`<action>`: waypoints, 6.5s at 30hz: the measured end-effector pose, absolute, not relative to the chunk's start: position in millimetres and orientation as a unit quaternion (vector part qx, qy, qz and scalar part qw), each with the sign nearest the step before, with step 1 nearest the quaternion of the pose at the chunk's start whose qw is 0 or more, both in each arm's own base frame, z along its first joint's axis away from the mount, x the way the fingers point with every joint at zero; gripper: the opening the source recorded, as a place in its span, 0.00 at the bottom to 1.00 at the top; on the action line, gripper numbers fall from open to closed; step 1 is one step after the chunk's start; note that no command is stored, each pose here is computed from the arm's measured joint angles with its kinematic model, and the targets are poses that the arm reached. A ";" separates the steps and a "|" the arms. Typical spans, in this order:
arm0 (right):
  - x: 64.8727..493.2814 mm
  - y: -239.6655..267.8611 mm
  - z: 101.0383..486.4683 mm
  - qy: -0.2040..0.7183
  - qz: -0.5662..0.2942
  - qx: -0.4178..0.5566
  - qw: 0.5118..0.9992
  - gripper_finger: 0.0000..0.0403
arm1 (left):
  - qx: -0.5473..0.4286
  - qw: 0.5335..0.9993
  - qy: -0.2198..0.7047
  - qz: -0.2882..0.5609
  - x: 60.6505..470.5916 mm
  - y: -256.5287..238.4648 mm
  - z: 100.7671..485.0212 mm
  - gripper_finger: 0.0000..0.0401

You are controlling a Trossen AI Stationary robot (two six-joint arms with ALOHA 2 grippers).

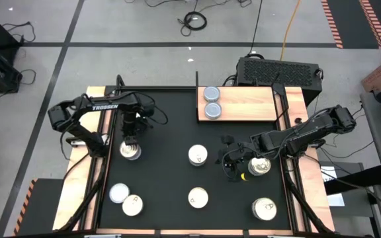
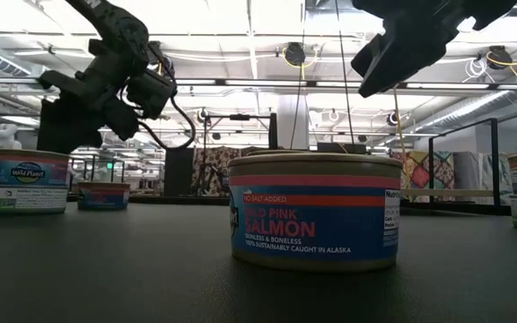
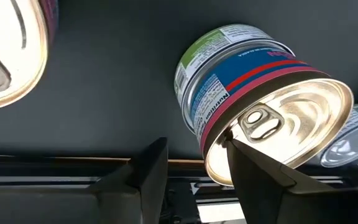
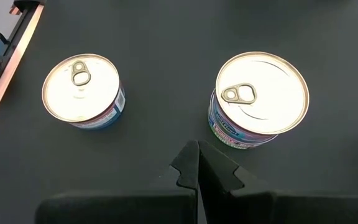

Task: Stack canned seafood by type on shelf
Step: Put the blue pink tuna can on the shelf

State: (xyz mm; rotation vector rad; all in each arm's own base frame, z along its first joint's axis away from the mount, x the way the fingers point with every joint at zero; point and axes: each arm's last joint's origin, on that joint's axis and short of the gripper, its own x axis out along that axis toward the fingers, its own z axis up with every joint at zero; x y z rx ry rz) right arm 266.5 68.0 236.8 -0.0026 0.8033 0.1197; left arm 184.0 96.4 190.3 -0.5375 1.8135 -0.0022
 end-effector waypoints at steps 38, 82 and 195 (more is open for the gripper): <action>250.7 75.9 254.8 0.368 0.066 0.022 0.927 0.00 | -0.269 0.648 0.709 -0.069 185.5 90.4 204.8 0.01; 252.7 75.0 256.3 0.355 0.054 0.020 0.933 0.00 | -0.273 0.783 0.550 -0.105 238.2 118.2 218.3 0.00; 212.0 -20.0 230.2 0.216 0.003 0.068 0.974 0.00 | -0.238 0.815 0.518 -0.104 261.0 97.7 151.8 0.44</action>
